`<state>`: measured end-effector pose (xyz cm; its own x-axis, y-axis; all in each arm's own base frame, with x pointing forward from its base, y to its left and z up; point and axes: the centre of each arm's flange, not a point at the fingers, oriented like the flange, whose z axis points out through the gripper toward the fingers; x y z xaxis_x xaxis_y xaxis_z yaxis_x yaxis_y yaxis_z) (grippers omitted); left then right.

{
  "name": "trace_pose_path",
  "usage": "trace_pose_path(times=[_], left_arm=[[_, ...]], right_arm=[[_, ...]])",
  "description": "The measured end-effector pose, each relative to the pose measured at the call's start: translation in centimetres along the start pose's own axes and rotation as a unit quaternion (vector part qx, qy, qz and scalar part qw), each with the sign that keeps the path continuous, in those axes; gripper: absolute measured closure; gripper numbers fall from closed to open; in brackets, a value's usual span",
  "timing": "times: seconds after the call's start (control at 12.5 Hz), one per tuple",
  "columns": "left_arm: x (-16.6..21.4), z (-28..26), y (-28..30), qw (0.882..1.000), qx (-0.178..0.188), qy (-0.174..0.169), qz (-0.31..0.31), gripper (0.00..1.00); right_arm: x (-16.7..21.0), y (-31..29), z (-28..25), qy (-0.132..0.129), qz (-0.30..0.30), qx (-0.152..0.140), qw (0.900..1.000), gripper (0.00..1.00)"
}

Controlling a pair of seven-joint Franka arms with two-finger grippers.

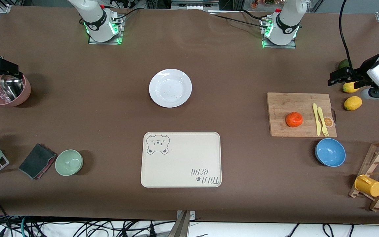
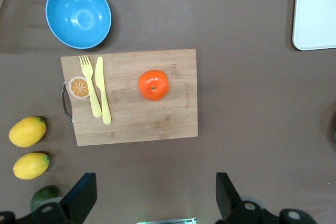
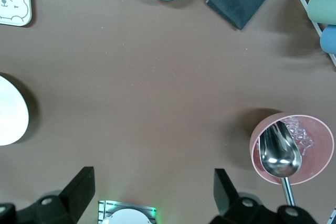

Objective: Place orange and plate with both arms

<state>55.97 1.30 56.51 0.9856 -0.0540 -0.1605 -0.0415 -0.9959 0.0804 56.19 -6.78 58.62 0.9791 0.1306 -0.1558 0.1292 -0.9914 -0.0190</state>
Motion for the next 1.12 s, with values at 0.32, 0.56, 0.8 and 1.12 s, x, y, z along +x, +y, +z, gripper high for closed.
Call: trace_pose_path(times=[0.32,0.56,0.8,1.12], left_arm=[[-0.3,-0.8,-2.9,1.000,-0.003,0.009,-0.026,0.00],[-0.4,-1.0,-3.8,0.999,-0.004,0.010,-0.034,0.00],[-0.5,-0.9,-3.7,0.999,-0.004,0.009,-0.033,0.00],[-0.6,-0.8,-3.7,0.999,-0.005,0.001,-0.033,0.00]], right_arm=[[0.0,0.0,0.0,0.000,0.000,0.000,1.000,0.00],[0.0,0.0,0.0,0.000,0.000,0.000,1.000,0.00],[0.0,0.0,0.0,0.000,0.000,0.000,1.000,0.00],[0.0,0.0,0.0,0.000,0.000,0.000,1.000,0.00]])
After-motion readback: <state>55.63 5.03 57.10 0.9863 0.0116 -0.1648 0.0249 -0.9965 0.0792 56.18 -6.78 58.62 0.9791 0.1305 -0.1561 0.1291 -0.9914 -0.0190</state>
